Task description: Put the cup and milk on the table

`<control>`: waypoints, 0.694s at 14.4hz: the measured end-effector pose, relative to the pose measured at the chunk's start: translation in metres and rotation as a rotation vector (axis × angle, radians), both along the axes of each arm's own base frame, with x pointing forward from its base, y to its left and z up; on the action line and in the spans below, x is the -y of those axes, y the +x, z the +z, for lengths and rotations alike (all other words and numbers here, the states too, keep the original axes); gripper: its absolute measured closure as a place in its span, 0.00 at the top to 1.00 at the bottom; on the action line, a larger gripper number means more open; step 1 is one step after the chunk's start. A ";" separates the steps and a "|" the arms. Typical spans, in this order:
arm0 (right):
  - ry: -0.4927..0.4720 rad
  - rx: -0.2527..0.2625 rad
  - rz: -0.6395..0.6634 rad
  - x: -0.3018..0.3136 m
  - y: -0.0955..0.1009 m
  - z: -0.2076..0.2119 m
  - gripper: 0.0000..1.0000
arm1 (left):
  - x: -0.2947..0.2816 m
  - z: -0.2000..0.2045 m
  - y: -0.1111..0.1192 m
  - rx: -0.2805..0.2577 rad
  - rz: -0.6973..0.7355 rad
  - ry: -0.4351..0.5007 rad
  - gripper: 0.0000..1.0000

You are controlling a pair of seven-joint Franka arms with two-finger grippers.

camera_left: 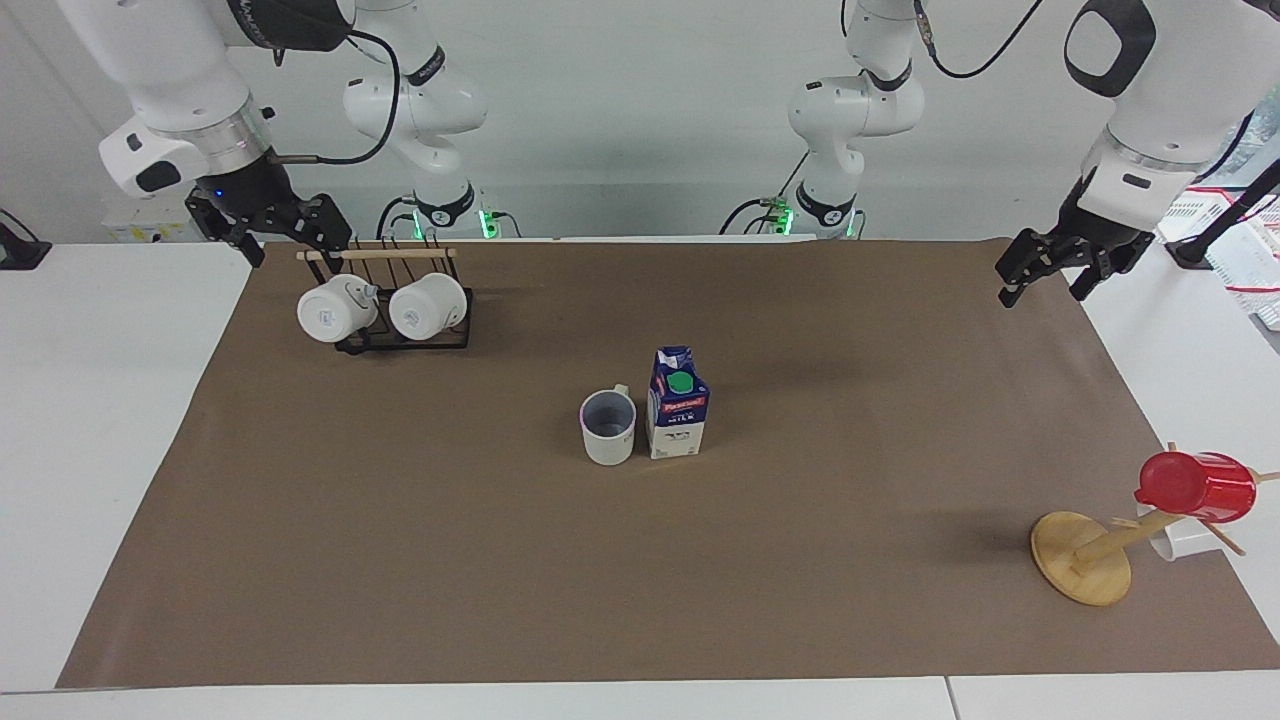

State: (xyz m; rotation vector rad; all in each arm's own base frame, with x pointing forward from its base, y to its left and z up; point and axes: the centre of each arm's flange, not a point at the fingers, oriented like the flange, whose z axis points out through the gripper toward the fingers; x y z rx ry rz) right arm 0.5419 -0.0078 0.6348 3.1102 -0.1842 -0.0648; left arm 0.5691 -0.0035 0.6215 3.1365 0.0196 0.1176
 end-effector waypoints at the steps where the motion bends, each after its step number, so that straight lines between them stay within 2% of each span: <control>1: 0.000 0.000 0.000 0.000 0.000 0.000 1.00 | 0.000 0.000 0.000 0.000 0.000 0.000 1.00; 5: 0.000 0.004 0.000 0.000 0.000 0.000 1.00 | 0.000 0.000 0.000 -0.001 -0.001 0.000 1.00; 7: 0.000 0.027 0.025 0.000 0.003 0.002 1.00 | 0.002 -0.001 0.000 -0.004 -0.003 0.000 1.00; 10: 0.001 0.032 0.047 0.000 0.004 0.003 1.00 | 0.002 -0.001 -0.001 -0.011 -0.005 0.000 1.00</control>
